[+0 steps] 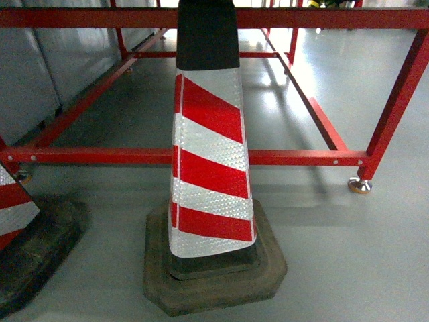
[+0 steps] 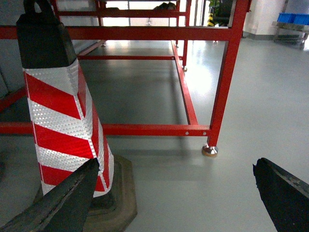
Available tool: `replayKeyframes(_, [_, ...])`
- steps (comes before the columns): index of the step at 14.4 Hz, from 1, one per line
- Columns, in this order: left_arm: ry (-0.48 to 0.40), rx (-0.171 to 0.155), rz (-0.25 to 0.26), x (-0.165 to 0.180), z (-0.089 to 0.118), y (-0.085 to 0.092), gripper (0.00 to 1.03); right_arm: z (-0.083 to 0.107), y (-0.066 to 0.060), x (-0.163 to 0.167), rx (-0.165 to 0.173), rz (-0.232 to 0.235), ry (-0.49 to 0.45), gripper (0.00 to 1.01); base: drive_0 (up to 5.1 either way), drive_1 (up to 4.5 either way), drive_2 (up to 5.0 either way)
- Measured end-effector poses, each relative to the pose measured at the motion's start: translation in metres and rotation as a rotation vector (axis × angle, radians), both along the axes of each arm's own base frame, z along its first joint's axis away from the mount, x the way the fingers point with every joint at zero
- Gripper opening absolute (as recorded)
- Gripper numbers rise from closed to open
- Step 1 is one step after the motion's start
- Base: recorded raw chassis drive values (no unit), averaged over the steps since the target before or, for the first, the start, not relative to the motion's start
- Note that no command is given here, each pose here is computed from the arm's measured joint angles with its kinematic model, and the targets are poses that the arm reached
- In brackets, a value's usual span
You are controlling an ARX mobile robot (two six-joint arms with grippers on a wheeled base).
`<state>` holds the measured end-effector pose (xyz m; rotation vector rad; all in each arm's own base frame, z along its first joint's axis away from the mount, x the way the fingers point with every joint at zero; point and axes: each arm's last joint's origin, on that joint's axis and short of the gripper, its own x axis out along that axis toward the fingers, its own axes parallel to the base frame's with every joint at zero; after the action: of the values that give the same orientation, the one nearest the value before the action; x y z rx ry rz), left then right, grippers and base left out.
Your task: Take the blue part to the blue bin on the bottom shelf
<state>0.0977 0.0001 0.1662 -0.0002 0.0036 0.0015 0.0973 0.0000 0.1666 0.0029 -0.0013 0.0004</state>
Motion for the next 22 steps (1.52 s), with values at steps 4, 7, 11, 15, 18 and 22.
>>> replayKeyframes(4, [0.000,0.000,0.000,0.0000,0.0000,0.0000,0.98,0.0000,0.0000,0.0000,0.000,0.000,0.000,0.98,0.0,0.00,0.0])
replayKeyframes(7, [0.000,0.000,0.000,0.0000,0.0000,0.0000,0.98,0.0000,0.0000,0.0000,0.000,0.000,0.000,0.98,0.0,0.00,0.0])
replayKeyframes(11, [0.000,0.000,0.000,0.0000,0.0000,0.0000,0.98,0.0000,0.0000,0.0000,0.000,0.000,0.000,0.98,0.0,0.00,0.0])
replayKeyframes(15, [0.000,0.000,0.000,0.0000,0.0000,0.0000,0.98,0.0000,0.0000,0.0000,0.000,0.000,0.000,0.98,0.0,0.00,0.0])
replayKeyframes(18, [0.000,0.000,0.000,0.0000,0.0000,0.0000,0.98,0.0000,0.0000,0.0000,0.000,0.000,0.000,0.98,0.0,0.00,0.0])
replayKeyframes(22, [0.000,0.000,0.000,0.0000,0.0000,0.0000,0.98,0.0000,0.0000,0.0000,0.000,0.000,0.000,0.98,0.0,0.00,0.0])
